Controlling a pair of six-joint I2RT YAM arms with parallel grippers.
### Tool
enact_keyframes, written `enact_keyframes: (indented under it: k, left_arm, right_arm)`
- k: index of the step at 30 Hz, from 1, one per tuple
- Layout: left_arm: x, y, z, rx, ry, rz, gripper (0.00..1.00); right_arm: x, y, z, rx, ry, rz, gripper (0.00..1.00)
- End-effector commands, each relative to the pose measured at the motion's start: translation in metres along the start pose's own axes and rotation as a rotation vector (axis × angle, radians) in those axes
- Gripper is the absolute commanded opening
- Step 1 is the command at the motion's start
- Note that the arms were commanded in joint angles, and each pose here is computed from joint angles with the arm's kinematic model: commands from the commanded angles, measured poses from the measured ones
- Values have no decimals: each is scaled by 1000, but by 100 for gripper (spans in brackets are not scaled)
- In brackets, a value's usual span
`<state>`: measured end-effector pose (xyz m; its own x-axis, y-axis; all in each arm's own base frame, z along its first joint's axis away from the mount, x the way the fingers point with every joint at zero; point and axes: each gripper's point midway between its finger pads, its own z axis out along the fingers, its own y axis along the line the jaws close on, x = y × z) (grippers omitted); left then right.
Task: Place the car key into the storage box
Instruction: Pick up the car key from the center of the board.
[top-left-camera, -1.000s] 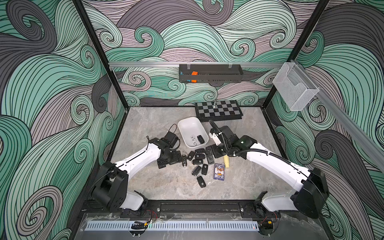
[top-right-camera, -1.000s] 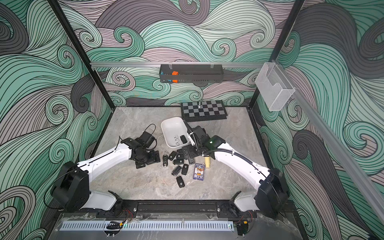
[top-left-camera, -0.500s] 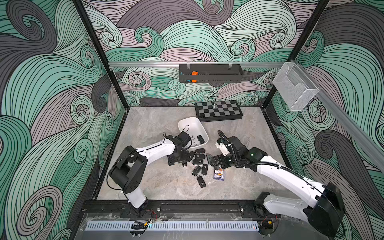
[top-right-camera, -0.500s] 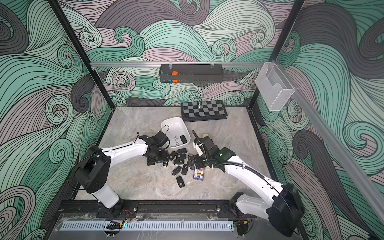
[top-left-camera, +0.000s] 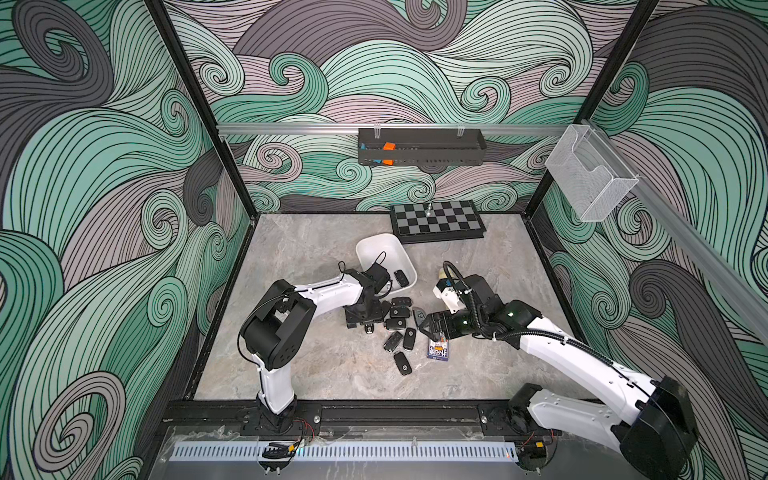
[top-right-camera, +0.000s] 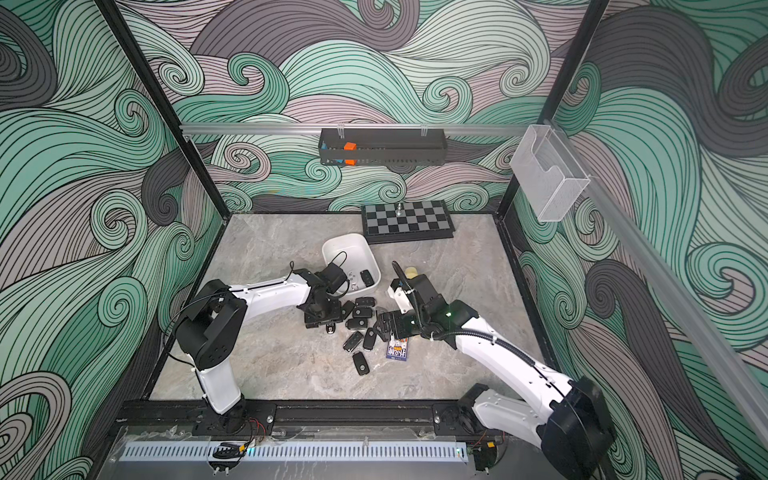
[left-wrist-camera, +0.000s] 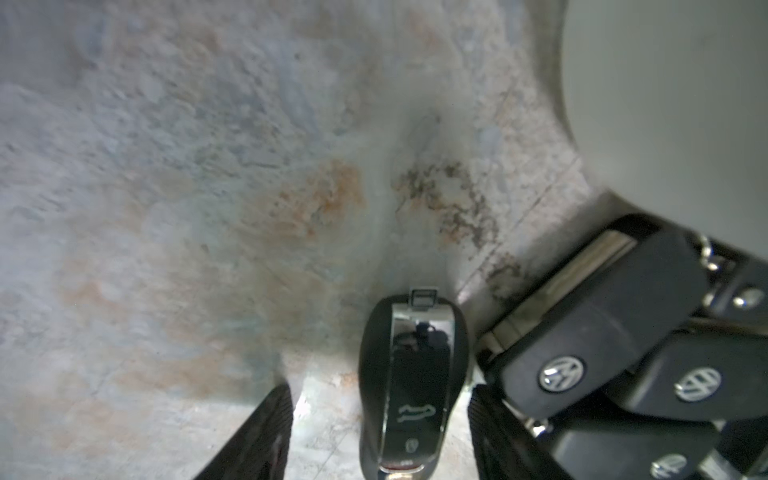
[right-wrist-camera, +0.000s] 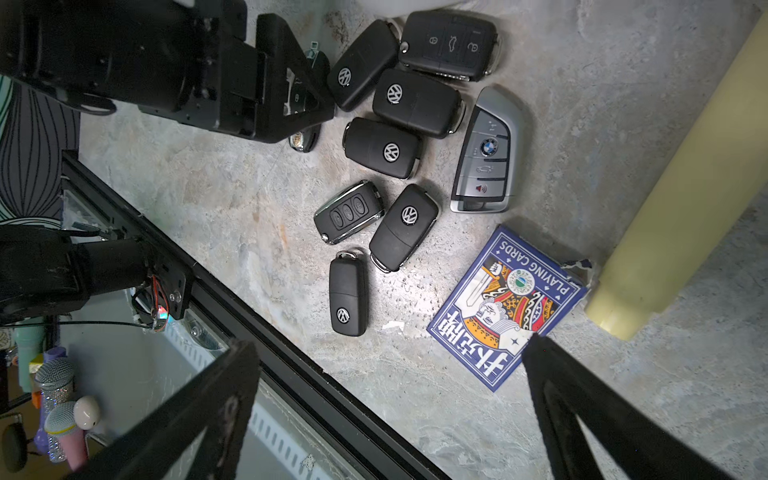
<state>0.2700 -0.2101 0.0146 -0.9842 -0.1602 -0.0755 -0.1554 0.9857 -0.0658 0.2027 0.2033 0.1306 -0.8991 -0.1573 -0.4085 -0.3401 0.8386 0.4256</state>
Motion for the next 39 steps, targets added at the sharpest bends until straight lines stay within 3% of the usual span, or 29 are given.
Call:
enact_keyframes:
  k: [1, 12, 20, 39]
  left_arm:
    - [-5, -6, 8, -19, -7, 3, 65]
    - [3, -2, 16, -35, 29, 8, 39]
    - [-1, -4, 8, -22, 5, 12, 27]
    - [-40, -24, -104, 108, -211, 69, 24]
  right_arm:
    - [-2, 2, -3, -30, -17, 20, 99]
    - [-3, -4, 1, -16, -8, 39, 99]
    - [-2, -6, 2, -11, -4, 46, 99]
    - [-7, -13, 3, 18, -20, 74, 99]
